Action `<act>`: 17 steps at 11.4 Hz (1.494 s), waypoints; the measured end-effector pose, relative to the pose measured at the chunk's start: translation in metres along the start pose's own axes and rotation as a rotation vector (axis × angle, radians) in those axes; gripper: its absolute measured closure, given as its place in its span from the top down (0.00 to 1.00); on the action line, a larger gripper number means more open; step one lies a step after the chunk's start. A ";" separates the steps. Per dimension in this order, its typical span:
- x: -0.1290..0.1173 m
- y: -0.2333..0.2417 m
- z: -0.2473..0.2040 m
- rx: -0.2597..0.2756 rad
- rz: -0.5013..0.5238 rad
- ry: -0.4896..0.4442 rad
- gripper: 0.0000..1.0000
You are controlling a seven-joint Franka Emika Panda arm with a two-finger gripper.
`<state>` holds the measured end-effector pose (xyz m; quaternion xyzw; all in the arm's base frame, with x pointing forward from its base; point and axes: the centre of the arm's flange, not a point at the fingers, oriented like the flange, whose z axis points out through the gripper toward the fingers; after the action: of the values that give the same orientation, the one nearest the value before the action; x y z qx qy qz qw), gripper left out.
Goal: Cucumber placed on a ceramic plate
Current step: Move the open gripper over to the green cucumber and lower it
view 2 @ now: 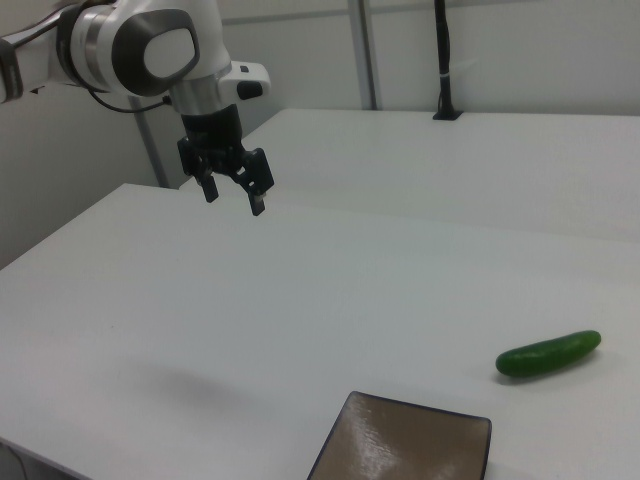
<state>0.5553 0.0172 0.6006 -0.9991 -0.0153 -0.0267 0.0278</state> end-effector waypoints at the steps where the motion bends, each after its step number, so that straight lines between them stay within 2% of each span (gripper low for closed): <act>1: 0.003 -0.002 0.007 0.000 -0.004 -0.013 1.00; 10: 0.003 -0.002 0.007 -0.003 -0.005 -0.012 1.00; 12: 0.011 0.004 0.004 -0.005 0.009 0.047 1.00; 14: 0.018 0.037 0.003 -0.015 0.082 0.095 1.00; 17: 0.037 0.128 0.020 -0.054 0.232 0.214 1.00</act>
<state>0.5972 -0.1089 0.5760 -0.9860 0.1041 -0.1300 0.0051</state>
